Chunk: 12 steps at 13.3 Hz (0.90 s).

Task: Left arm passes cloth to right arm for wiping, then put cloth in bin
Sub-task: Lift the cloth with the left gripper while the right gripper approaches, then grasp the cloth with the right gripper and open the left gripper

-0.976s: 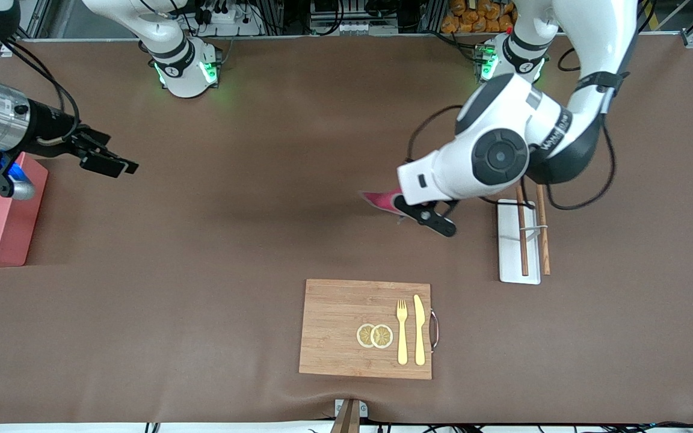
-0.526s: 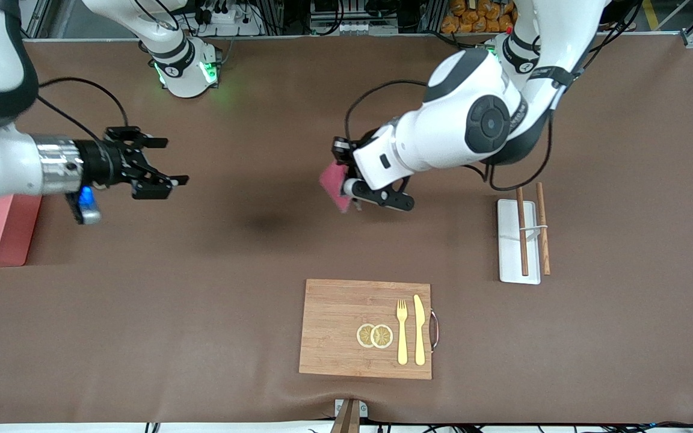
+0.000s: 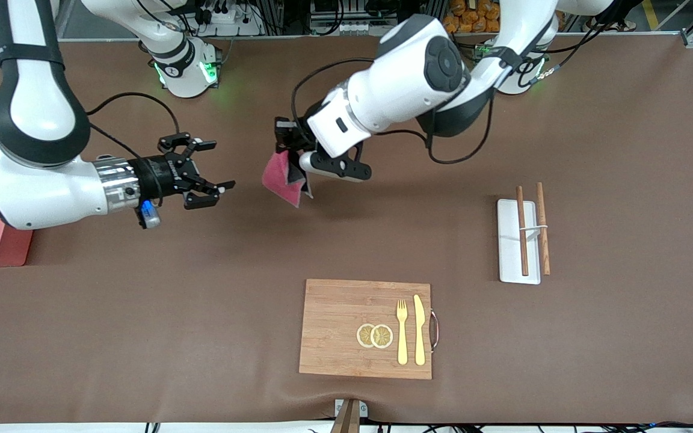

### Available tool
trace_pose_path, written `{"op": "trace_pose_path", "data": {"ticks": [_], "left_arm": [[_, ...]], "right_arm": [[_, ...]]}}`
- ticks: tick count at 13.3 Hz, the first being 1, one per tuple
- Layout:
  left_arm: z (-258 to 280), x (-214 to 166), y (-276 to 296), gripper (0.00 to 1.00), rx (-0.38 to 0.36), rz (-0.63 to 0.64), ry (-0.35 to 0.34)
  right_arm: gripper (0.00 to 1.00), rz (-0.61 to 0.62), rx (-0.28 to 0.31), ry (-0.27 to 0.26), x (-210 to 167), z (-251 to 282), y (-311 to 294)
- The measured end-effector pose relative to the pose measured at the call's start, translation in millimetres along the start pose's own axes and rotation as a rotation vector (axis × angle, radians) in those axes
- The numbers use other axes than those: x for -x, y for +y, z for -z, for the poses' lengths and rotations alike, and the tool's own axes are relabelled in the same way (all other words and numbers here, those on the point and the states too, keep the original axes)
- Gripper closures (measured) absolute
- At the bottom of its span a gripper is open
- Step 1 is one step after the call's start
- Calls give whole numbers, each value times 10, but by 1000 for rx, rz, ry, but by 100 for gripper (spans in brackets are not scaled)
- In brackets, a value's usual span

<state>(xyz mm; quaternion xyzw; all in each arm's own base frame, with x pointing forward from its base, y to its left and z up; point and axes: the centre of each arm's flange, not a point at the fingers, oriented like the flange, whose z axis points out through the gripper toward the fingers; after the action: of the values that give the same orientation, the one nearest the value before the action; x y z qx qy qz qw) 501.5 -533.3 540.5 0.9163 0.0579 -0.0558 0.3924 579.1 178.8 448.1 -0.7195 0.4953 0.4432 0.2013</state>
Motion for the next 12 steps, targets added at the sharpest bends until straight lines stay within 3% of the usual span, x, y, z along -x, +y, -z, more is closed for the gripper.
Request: {"op": "trace_pose_path", "data": {"ticks": [4,6,11,12], "left_arm": [[-40,88,115,98,44,17,35],[-62,88,112,98,47,19,36],[-53,36,82,98,46,20,44],[-42,13,69,90,39,-6,54]], "right_arm": [[0,-45,1,40,432,-615,-188],[20,-34,17,50,606,-779,-179],[81,-32,3,52,640,-695,-146],[95,-30,2,52,628,-689,-145]]}}
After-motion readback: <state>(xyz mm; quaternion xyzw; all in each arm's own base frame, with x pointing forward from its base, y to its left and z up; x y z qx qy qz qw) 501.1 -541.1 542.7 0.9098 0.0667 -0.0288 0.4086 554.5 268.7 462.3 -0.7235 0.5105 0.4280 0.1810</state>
